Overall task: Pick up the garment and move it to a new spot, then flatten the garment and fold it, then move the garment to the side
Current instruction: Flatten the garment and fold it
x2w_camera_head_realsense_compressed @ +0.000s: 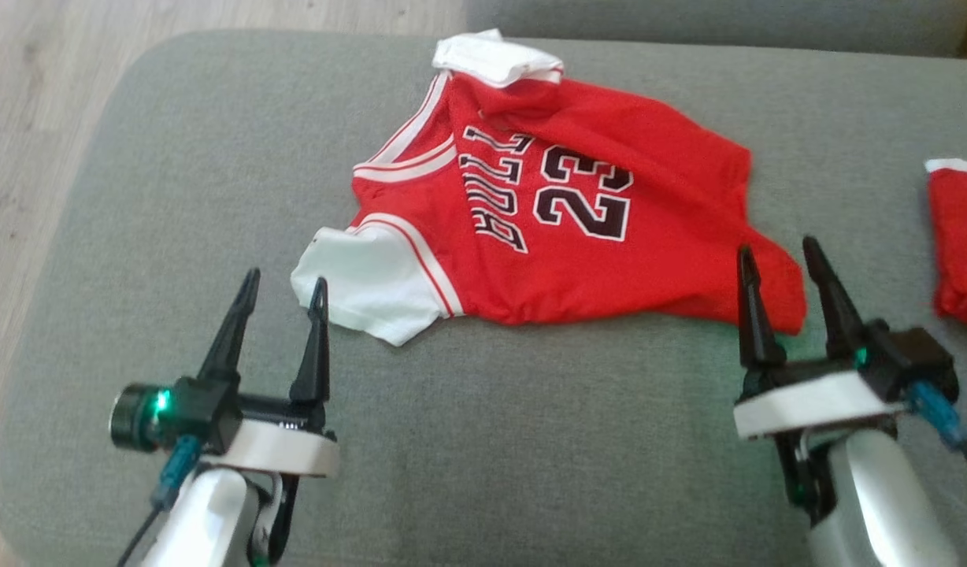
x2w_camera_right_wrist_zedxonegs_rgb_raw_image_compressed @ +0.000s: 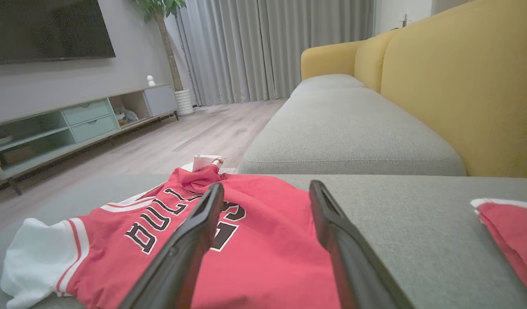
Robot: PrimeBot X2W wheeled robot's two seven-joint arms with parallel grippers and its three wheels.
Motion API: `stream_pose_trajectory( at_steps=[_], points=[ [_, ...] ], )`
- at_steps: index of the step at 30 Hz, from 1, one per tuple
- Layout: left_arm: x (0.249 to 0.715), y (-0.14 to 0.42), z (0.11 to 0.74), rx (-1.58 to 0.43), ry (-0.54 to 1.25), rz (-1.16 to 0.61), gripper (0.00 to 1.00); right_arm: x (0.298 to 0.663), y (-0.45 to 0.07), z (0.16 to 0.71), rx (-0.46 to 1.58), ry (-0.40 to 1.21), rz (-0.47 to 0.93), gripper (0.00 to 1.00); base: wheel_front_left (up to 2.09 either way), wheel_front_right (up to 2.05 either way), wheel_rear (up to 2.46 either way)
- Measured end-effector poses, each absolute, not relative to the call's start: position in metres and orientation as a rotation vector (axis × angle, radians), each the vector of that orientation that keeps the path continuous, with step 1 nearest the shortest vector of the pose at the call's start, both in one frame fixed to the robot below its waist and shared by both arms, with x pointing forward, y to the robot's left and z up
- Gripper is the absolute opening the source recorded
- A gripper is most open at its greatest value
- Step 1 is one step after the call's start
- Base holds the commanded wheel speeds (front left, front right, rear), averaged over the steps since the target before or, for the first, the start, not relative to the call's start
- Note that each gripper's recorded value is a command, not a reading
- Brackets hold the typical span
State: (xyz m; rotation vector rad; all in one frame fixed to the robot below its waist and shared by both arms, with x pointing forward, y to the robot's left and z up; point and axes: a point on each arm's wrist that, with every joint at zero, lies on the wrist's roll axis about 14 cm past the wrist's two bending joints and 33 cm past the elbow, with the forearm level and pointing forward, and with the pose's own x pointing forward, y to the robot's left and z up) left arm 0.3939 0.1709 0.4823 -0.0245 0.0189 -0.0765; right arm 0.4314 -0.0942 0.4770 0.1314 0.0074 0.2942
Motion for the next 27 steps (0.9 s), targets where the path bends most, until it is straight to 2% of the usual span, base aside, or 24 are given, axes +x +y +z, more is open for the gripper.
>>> stream_pose_trajectory(
  at_steps=[6,11,16,26,27],
  points=[
    [0.410,0.166,0.484,-0.027,0.008,-0.097,1.00,0.487,-0.088,0.487,0.038,0.049,0.300,1.00,0.00,0.00,0.00],
    [0.412,0.159,0.468,-0.067,0.051,-0.098,1.00,0.530,-0.093,0.452,-0.039,0.253,0.259,1.00,0.00,0.00,0.00],
    [0.416,0.164,0.459,-0.073,0.074,-0.079,1.00,0.553,-0.102,0.409,-0.083,0.428,0.213,1.00,0.00,0.00,0.00],
    [0.420,0.181,0.447,-0.074,0.105,-0.025,1.00,0.579,-0.096,0.361,-0.124,0.572,0.219,1.00,0.00,0.00,0.00],
    [0.420,0.181,0.445,-0.077,0.109,-0.024,1.00,0.582,-0.094,0.362,-0.137,0.573,0.227,0.38,0.00,0.00,0.00]
  ],
)
